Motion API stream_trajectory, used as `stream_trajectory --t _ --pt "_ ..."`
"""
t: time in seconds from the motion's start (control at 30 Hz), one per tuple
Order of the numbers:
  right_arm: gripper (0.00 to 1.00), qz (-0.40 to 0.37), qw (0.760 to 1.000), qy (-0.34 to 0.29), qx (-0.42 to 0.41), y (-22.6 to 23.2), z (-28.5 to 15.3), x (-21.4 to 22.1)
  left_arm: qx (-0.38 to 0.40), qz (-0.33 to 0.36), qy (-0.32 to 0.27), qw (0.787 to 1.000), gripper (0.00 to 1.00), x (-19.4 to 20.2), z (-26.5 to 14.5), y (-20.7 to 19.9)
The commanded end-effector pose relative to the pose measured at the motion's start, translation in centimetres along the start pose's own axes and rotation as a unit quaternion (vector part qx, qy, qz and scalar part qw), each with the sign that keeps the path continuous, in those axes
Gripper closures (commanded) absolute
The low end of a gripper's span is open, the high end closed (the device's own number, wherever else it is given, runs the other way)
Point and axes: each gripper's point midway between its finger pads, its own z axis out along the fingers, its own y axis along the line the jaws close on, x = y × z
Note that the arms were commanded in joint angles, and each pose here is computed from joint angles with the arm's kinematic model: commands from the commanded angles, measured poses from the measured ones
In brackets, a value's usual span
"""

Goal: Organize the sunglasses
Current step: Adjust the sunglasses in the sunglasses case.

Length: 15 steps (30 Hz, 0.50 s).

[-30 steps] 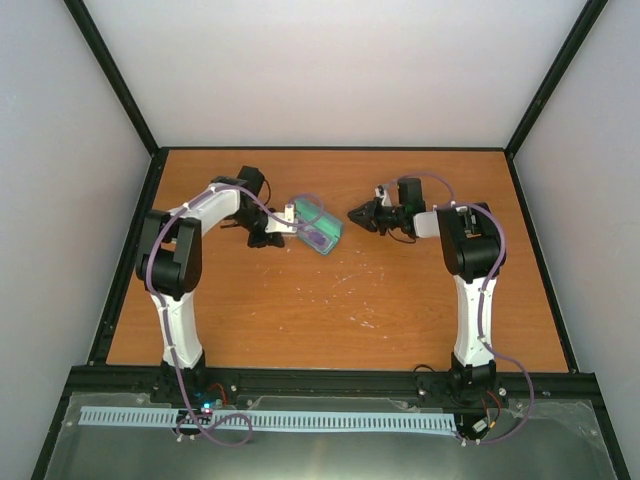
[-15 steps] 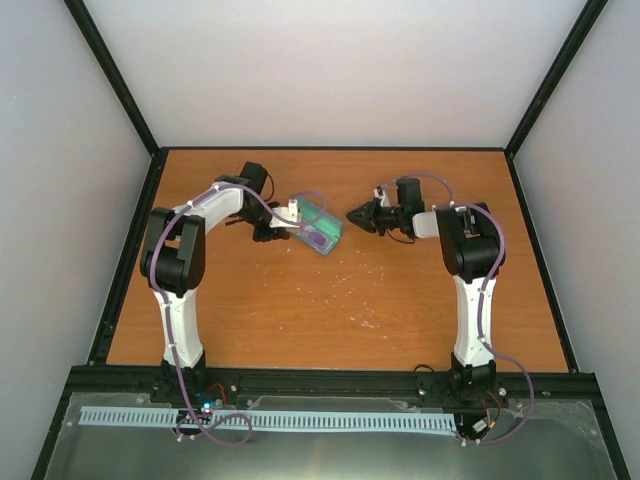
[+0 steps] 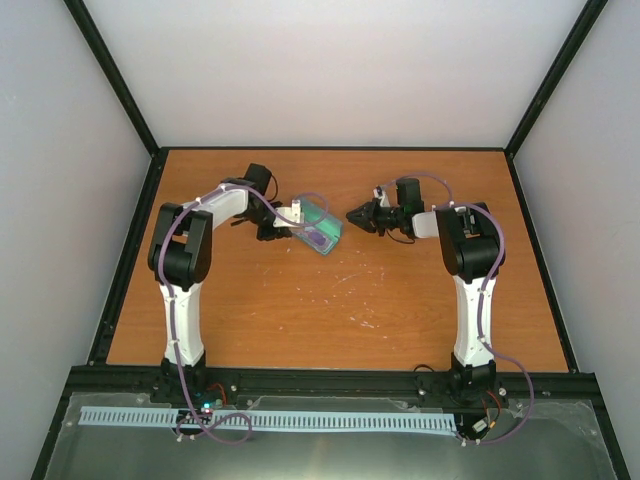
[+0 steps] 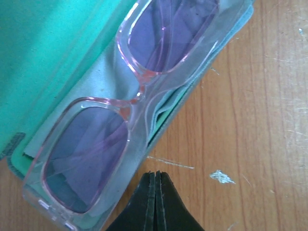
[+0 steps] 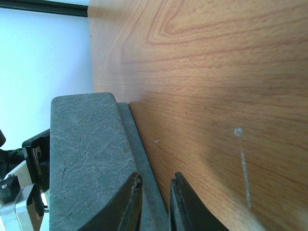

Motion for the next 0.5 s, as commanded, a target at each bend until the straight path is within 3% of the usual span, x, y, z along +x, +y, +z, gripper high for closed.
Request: stream_trajectory --t 0.0,0.47 --pt "0.84 -0.003 1.0 0.005 -0.003 0.0 0.3 0.4 -0.029 0.012 -0.014 0.999 0.99 -1.1 -0.5 1.9" --pt "0.84 0.0 1.0 0.009 -0.004 -0.2 0.2 0.7 -0.026 0.014 -0.018 0.999 0.99 -1.0 0.5 2.5"
